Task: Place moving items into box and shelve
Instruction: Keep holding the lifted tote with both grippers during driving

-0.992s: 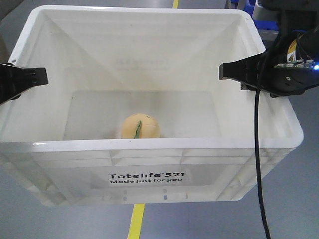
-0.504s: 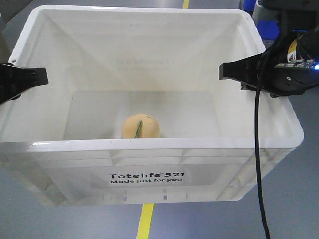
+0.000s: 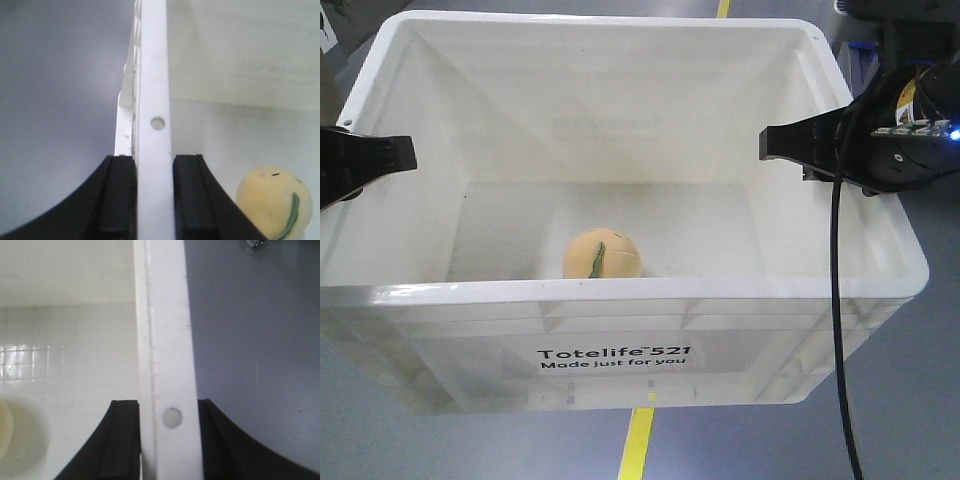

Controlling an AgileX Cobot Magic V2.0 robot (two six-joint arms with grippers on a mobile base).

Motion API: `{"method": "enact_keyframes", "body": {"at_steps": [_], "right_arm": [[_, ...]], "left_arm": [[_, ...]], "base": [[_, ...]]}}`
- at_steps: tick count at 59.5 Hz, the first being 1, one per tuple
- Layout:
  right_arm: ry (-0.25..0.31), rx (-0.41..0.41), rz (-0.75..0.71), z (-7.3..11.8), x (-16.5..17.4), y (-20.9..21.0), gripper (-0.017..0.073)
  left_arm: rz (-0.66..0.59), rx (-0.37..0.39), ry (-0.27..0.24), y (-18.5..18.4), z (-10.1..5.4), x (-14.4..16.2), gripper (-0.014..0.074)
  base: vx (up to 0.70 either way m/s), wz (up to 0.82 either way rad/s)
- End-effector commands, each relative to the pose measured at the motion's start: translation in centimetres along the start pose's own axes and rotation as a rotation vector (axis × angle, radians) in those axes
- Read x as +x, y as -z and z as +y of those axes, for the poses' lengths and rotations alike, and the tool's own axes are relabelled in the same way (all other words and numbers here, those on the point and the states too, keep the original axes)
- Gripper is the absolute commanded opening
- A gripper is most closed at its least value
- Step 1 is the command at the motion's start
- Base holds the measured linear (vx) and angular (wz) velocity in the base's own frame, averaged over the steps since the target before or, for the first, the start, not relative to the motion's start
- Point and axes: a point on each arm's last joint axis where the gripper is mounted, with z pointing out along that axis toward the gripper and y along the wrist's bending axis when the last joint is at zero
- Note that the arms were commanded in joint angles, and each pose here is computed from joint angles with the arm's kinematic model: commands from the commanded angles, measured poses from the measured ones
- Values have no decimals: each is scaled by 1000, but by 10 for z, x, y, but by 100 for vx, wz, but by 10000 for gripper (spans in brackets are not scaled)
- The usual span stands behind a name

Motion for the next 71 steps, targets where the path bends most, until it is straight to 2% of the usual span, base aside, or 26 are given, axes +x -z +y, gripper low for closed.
{"method": "enact_keyframes", "body": {"at_steps": [1,71], "right_arm": [[0,-37,-174,-5,-18,24,83],[0,-37,-174,-5,-18,24,83]], "left_arm": [[-182,111,-11,18,-6,-23,161],[-182,111,-11,18,-6,-23,161]], "base": [[36,6],[38,0]]}}
